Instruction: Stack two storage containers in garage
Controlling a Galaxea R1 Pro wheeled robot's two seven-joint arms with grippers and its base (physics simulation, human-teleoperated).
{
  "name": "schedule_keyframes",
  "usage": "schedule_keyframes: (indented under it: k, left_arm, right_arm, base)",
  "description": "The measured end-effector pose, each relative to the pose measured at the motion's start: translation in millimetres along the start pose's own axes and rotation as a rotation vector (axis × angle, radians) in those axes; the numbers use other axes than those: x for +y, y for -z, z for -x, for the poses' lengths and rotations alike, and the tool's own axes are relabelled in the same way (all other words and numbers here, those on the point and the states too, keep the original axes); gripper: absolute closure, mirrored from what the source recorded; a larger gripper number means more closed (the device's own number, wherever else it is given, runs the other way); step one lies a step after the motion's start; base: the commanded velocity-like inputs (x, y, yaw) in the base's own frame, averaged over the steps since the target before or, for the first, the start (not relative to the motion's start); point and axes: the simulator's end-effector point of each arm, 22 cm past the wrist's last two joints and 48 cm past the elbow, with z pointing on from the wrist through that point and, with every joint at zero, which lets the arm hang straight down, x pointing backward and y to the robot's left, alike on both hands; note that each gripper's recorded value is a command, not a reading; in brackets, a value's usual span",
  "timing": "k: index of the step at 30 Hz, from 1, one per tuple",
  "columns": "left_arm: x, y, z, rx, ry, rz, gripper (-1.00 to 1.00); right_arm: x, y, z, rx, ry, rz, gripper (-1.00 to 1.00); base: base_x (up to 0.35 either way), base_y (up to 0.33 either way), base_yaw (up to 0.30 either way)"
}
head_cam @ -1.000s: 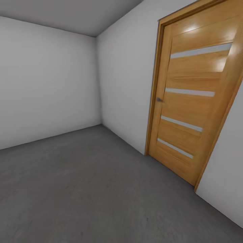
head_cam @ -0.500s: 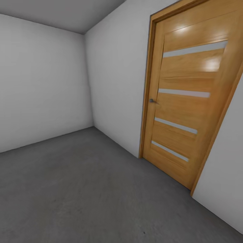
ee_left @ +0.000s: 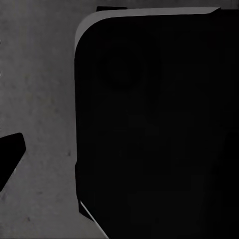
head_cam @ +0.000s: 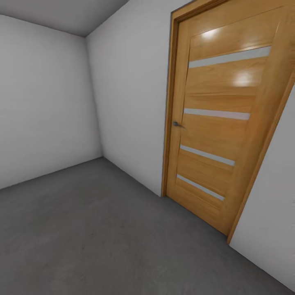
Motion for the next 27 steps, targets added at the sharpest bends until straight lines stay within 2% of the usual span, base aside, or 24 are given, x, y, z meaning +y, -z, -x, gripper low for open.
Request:
schedule_keyframes:
  k: [6, 27]
  left_arm:
    - [0.2, 0.0, 0.0, 0.0, 0.0, 0.0, -1.0]
    - [-0.3, 0.0, -0.1, 0.0, 0.0, 0.0, -1.0]
  right_arm:
    - [-0.8, 0.0, -0.3, 0.001, 0.0, -0.001, -1.0]
    - [-2.3, 0.1, -0.8, 0.001, 0.001, -0.003, -1.0]
  base:
    - [0.322, 0.0, -0.157]
    - [0.322, 0.0, -0.006]
